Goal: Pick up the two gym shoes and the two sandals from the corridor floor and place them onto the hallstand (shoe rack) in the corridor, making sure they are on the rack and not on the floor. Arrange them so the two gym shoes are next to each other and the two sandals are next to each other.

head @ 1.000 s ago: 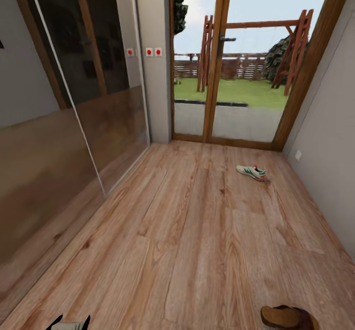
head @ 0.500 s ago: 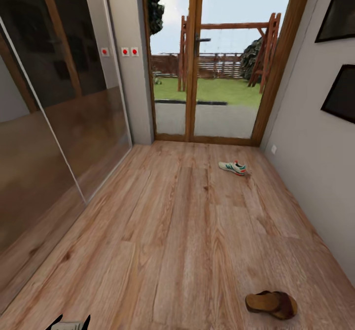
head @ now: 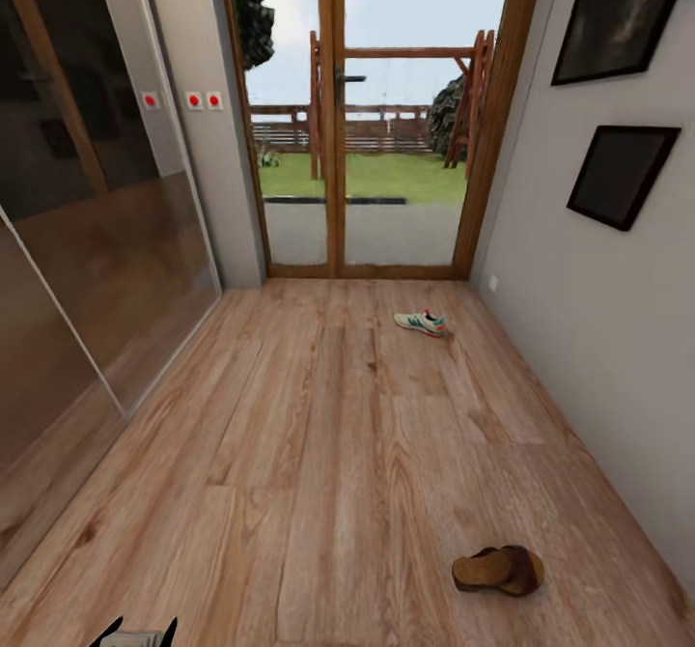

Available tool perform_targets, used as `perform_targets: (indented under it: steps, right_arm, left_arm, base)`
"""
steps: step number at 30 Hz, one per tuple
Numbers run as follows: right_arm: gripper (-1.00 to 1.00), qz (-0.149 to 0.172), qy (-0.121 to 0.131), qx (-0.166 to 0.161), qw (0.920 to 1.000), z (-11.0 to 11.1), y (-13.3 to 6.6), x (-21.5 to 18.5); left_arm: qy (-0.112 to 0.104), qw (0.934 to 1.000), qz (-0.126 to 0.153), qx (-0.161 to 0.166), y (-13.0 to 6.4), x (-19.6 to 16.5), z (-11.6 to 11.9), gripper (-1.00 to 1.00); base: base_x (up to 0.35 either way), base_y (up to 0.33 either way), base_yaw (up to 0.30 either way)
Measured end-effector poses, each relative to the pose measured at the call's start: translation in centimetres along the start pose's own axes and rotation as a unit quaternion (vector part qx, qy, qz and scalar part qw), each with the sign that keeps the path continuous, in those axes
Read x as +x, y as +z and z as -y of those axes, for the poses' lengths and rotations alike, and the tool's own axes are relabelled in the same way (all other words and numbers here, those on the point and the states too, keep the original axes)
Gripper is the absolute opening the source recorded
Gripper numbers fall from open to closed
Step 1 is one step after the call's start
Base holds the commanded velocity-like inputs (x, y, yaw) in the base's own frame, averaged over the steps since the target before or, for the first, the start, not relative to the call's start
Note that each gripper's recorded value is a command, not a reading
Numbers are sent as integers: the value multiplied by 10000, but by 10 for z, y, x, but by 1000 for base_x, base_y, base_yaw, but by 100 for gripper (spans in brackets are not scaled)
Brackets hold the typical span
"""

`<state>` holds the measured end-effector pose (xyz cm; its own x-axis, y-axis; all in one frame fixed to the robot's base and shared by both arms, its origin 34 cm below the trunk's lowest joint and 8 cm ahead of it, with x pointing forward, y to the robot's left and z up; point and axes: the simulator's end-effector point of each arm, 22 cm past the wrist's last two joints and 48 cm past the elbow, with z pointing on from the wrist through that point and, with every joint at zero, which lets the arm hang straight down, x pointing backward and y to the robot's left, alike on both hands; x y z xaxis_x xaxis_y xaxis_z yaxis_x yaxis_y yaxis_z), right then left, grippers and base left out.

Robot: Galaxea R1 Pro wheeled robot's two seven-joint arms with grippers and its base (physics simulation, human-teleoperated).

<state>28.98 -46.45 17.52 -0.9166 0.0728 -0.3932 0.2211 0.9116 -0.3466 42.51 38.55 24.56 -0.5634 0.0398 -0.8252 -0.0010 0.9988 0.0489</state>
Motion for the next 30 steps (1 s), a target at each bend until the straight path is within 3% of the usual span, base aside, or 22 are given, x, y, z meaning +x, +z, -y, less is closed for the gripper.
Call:
perform_targets:
  steps: [10,30]
  right_arm:
    - [100,224,93,-133,9996,-22,-4,-7]
    - [100,437,136,-177,9988,-29,-6,-15]
  left_arm:
    - [4,10000,3,7,0,0,0,100]
    - [2,10000,-1,6,0,0,0,100]
  base:
    - [0,0,-251]
    - [0,0,-242]
